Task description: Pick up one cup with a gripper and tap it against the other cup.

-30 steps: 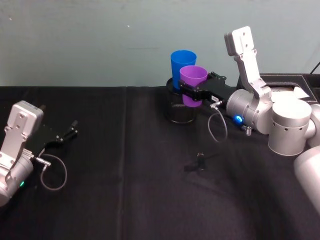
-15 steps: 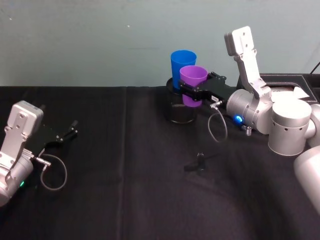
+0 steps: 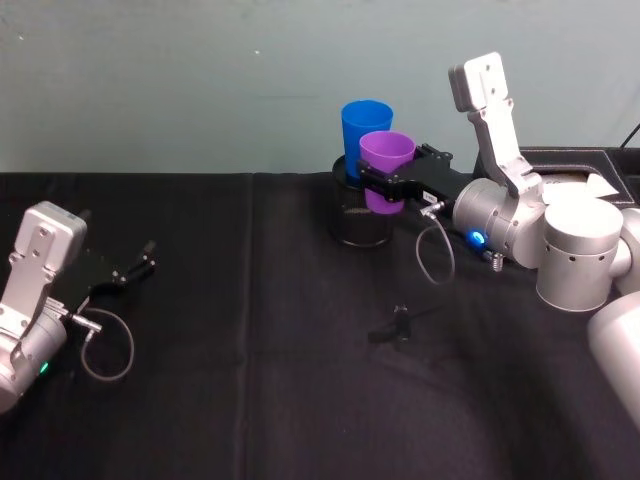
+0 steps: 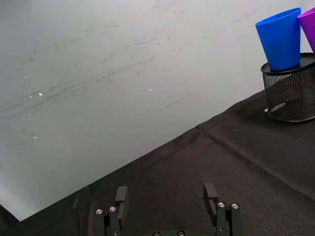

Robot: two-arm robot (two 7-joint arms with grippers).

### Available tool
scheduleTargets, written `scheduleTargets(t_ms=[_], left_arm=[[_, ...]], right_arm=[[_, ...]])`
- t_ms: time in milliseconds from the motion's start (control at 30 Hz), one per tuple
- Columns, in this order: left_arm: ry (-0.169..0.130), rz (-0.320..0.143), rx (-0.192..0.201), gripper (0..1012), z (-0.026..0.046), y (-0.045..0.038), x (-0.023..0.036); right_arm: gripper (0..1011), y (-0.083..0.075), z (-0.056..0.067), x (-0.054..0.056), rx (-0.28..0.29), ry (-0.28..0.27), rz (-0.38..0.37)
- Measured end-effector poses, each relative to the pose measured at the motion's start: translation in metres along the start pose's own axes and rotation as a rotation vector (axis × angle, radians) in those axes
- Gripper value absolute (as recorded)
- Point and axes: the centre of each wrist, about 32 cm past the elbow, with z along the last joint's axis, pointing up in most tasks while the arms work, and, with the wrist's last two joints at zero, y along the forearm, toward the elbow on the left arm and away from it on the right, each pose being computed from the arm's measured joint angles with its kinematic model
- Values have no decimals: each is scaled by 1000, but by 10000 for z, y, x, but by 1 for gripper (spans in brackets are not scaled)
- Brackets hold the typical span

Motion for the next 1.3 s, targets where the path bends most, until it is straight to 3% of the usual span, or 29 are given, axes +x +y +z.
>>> scheduleTargets(t_ms=[1300], left_arm=[[0,0,0,1000,0,0,0]], right_arm=[[744,0,0,0,0,0,0]])
